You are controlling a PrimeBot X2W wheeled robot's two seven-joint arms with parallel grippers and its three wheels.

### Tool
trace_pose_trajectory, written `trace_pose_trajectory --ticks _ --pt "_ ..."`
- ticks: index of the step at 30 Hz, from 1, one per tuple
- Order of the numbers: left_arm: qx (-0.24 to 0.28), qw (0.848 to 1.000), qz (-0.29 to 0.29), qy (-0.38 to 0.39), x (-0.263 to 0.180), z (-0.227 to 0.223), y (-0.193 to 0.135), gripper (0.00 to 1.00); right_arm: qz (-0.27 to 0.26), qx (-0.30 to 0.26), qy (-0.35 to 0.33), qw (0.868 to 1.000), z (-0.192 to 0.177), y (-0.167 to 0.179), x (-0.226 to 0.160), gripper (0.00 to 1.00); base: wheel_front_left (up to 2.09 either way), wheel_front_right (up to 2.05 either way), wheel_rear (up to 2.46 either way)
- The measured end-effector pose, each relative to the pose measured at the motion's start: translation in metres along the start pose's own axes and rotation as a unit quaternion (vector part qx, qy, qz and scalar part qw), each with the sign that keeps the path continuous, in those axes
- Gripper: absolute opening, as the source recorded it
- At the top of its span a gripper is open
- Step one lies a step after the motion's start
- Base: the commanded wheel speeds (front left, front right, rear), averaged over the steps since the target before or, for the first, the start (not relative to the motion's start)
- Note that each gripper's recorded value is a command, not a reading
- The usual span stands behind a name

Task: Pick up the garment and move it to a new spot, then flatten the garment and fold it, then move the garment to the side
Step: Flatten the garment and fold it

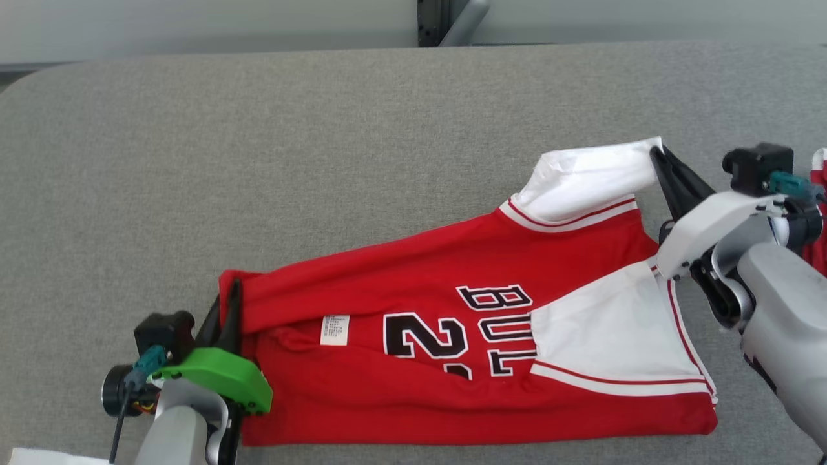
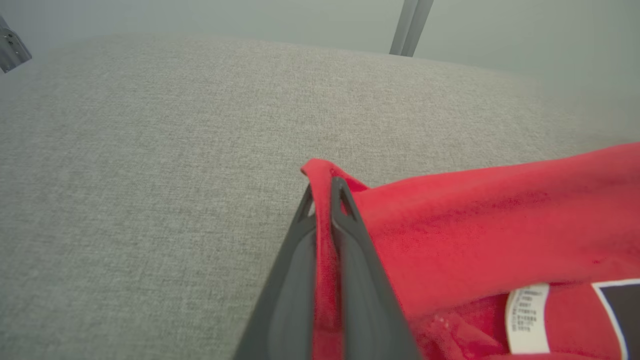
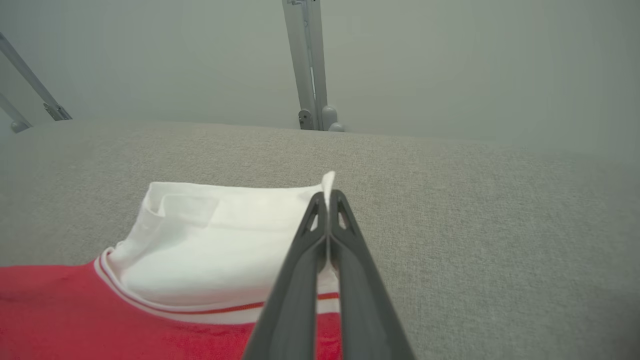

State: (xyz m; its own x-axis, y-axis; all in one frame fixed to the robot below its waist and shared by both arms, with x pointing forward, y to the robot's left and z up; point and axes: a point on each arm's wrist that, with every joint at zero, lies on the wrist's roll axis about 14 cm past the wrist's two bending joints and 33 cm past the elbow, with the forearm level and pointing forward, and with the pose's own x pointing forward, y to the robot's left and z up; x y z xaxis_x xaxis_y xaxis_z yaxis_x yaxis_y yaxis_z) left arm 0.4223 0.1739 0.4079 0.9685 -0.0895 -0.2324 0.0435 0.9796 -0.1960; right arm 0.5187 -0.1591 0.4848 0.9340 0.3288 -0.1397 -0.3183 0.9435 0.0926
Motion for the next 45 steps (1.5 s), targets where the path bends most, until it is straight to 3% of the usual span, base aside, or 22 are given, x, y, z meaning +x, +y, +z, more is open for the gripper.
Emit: trace_pose_trajectory --ticks 4,9,18,19,20,21,22,31,36,41,45 --pt "0.001 1.000 -0.010 0.003 -0.014 -0.006 -0.008 0.00 -0.011 0.022 -0.001 1.000 -0.007 -0.004 -0.032 0.00 0.00 0.00 0.00" --pt "-0.003 1.000 -0.017 0.007 -0.043 -0.016 -0.016 0.00 -0.039 0.073 0.016 0.996 -0.043 -0.003 -0.098 0.00 0.00 0.00 0.00" --pt "-0.010 1.000 -0.011 0.017 -0.074 -0.032 -0.017 0.00 -0.061 0.117 0.043 0.990 -0.084 0.015 -0.150 0.00 0.00 0.00 0.00" --pt "-0.011 1.000 -0.011 0.017 -0.076 -0.032 -0.018 0.25 -0.066 0.116 0.047 0.990 -0.087 0.013 -0.154 0.00 0.00 0.00 0.00" --pt "-0.013 1.000 -0.010 0.016 -0.077 -0.032 -0.018 0.71 -0.067 0.111 0.055 0.990 -0.092 0.012 -0.157 0.15 0.00 0.00 0.00" --pt "-0.016 1.000 -0.006 0.016 -0.079 -0.033 -0.017 1.00 -0.069 0.113 0.060 0.989 -0.095 0.012 -0.158 0.47 0.00 0.00 0.00" --pt "-0.017 1.000 0.000 0.016 -0.081 -0.034 -0.014 1.00 -0.074 0.117 0.061 0.989 -0.097 0.010 -0.159 1.00 0.00 0.00 0.00" --pt "0.018 0.998 0.050 -0.027 -0.092 -0.010 0.012 1.00 -0.099 0.103 -0.019 0.990 -0.050 -0.009 -0.138 1.00 0.00 0.00 0.00" --pt "0.017 0.997 0.063 -0.029 -0.096 -0.009 0.016 1.00 -0.080 0.083 0.046 0.992 -0.085 0.009 -0.132 1.00 0.00 0.00 0.00" --pt "0.013 0.997 0.071 -0.020 -0.101 -0.016 0.020 1.00 -0.074 0.085 0.122 0.986 -0.120 0.022 -0.125 1.00 0.00 0.00 0.00" --pt "0.006 0.996 0.085 -0.017 -0.104 -0.018 0.025 1.00 -0.078 0.089 0.143 0.983 -0.131 0.024 -0.118 1.00 0.00 0.00 0.00"
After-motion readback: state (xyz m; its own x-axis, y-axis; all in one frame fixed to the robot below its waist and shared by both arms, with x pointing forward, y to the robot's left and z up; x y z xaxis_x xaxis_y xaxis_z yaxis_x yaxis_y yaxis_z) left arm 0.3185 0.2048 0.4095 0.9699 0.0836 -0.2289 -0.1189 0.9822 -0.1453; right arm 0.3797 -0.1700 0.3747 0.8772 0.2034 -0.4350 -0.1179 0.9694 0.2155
